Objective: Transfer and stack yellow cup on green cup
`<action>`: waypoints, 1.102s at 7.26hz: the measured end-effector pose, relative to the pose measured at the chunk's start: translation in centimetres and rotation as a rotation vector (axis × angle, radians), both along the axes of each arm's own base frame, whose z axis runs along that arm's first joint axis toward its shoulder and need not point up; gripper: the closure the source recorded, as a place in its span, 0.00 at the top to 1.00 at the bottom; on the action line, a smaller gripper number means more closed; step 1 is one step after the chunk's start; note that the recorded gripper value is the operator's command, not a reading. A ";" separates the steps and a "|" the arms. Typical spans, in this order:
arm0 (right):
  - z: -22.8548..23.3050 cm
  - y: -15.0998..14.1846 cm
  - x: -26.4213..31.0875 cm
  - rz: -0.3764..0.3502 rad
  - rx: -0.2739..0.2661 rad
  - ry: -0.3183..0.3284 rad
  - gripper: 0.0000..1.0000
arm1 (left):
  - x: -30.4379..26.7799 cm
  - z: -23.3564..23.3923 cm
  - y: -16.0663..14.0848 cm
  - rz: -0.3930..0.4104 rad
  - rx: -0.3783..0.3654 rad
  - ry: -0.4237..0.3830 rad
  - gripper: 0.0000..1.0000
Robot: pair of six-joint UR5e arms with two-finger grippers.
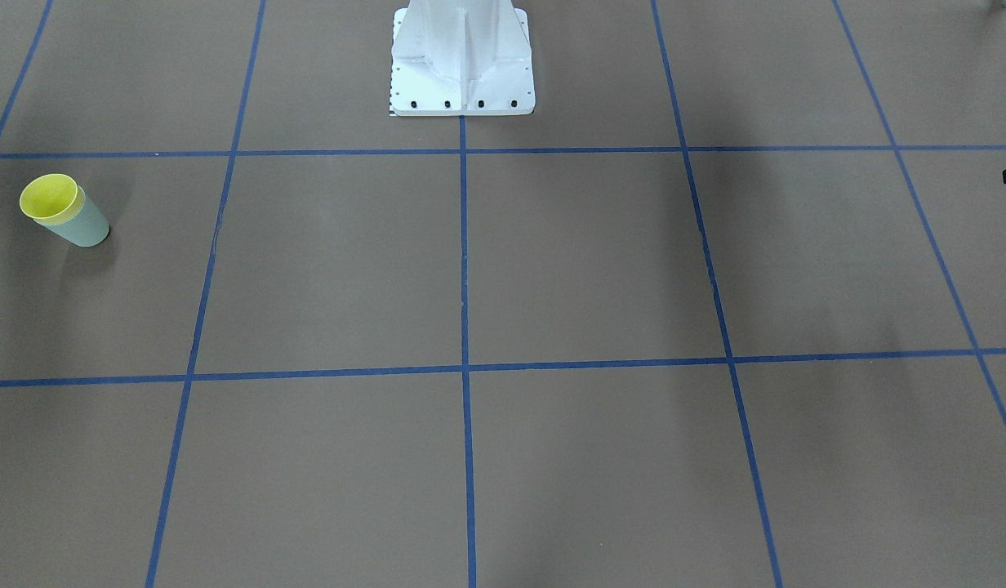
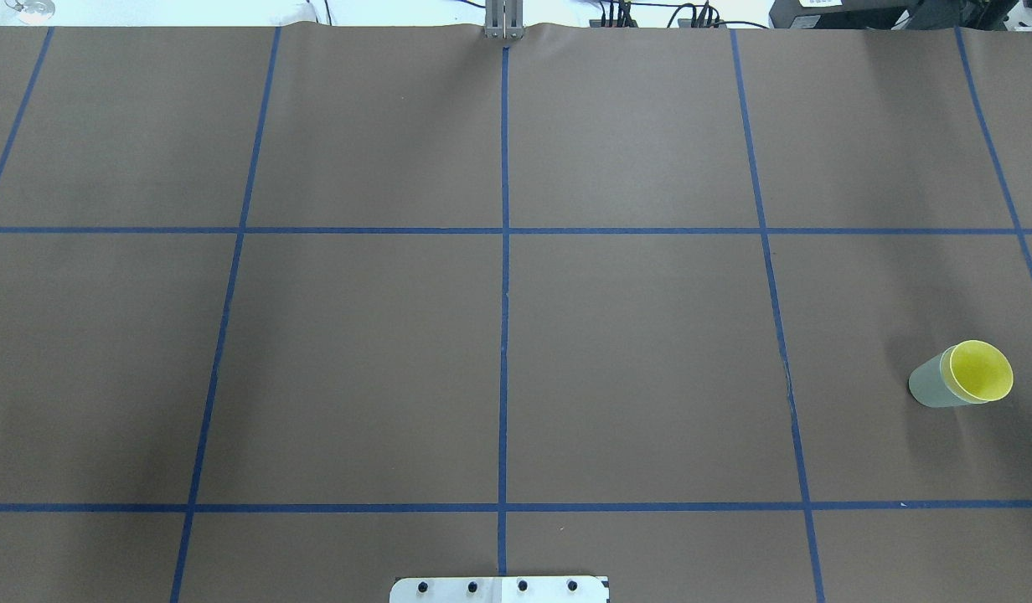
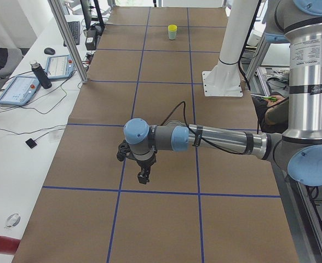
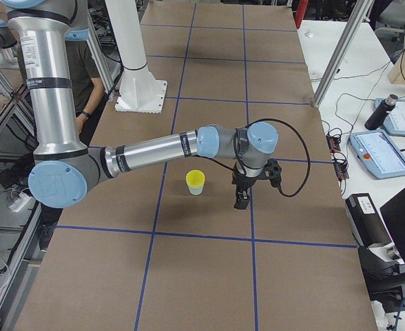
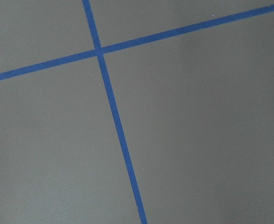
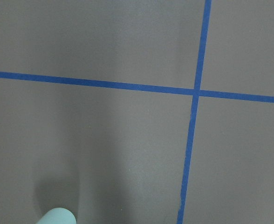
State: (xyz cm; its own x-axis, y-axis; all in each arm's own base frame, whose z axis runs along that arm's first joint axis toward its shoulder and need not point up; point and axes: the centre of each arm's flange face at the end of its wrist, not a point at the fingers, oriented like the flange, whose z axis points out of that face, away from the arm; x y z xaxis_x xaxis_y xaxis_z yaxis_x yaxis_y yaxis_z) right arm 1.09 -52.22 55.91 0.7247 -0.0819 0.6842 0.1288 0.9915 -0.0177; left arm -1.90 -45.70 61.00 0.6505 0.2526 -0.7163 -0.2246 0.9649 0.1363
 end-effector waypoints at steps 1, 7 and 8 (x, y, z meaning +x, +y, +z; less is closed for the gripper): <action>0.0 0.0 0.0 0.000 0.000 0.000 1.00 | 0.0 0.0 0.0 0.000 0.001 0.000 1.00; -0.2 0.0 -0.1 0.000 0.001 -0.009 1.00 | 0.1 0.0 0.0 0.001 -0.001 0.000 1.00; -0.2 0.0 -0.1 0.000 0.001 -0.010 1.00 | 0.1 0.0 0.0 0.001 -0.001 0.000 1.00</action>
State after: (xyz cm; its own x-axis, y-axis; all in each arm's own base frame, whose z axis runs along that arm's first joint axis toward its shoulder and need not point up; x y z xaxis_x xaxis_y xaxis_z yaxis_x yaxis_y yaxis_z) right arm 1.02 -52.20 55.73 0.7177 -0.0825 0.6915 0.1286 0.9916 -0.0151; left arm -1.83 -45.74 61.02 0.6501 0.2532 -0.7164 -0.2260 0.9646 0.1358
